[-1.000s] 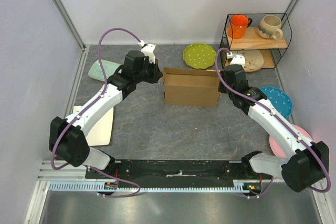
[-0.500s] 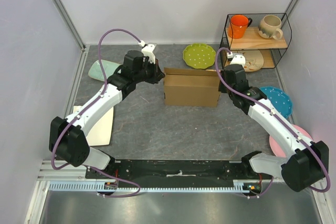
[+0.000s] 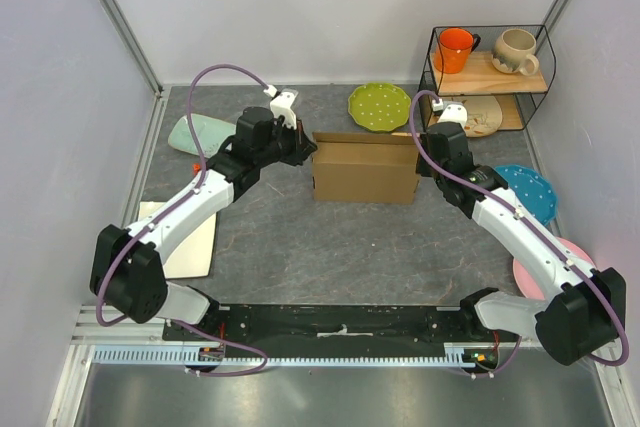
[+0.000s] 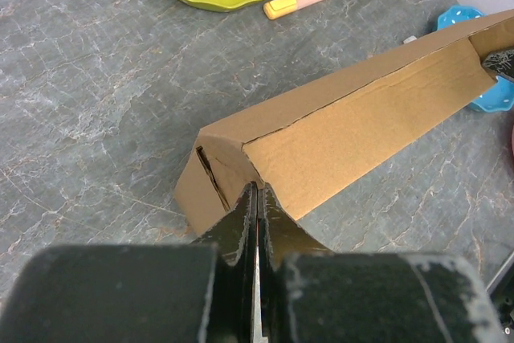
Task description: Fold the paper box
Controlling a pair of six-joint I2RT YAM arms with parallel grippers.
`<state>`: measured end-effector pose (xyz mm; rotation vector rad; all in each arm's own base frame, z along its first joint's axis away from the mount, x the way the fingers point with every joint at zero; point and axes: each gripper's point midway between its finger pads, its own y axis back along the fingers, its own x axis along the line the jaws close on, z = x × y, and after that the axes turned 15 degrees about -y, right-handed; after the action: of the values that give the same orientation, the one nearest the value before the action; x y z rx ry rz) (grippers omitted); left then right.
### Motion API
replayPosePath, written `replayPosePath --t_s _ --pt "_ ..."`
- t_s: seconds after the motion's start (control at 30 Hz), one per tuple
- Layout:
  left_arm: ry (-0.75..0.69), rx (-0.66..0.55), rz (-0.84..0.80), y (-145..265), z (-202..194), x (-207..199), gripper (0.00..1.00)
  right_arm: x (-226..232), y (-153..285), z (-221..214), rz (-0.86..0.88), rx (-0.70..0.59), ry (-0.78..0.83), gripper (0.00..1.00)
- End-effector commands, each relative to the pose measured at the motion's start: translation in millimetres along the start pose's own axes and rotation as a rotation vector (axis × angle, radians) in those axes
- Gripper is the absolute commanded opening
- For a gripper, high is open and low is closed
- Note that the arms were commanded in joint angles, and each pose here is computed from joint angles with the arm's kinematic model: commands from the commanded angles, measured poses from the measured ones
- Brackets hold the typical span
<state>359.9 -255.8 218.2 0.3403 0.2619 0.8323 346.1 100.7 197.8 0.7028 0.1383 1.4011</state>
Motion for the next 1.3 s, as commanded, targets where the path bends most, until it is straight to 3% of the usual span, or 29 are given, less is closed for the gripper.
replayPosePath --t_s 0.0,0.37,0.53,0.77,1.07,1.27 --pt "-0.016 0.128 0.039 2.7 -49.9 5.4 0.02 -20.9 -1.9 -43.0 -0.063 0.144 0.05 0.0" --pt "-0.11 0.085 0.179 22.0 -25.2 30.1 0.02 -21.9 1.3 -40.9 -0.06 0.136 0.045 0.0" --pt "-0.11 0.087 0.161 19.4 -23.3 27.4 0.02 -23.5 1.0 -43.1 -0.065 0.139 0.051 0.0" --pt "-0.085 0.136 0.13 13.6 -52.7 23.0 0.02 -24.4 1.9 -44.9 -0.063 0.142 0.051 0.0" --pt "-0.041 -0.007 -0.001 18.8 -19.9 -9.5 0.02 -22.4 1.9 -45.4 -0.056 0.144 0.045 0.0" --pt "-0.035 0.054 -0.014 10.2 -49.5 -16.1 0.02 -23.2 1.9 -49.0 -0.052 0.152 0.044 0.0"
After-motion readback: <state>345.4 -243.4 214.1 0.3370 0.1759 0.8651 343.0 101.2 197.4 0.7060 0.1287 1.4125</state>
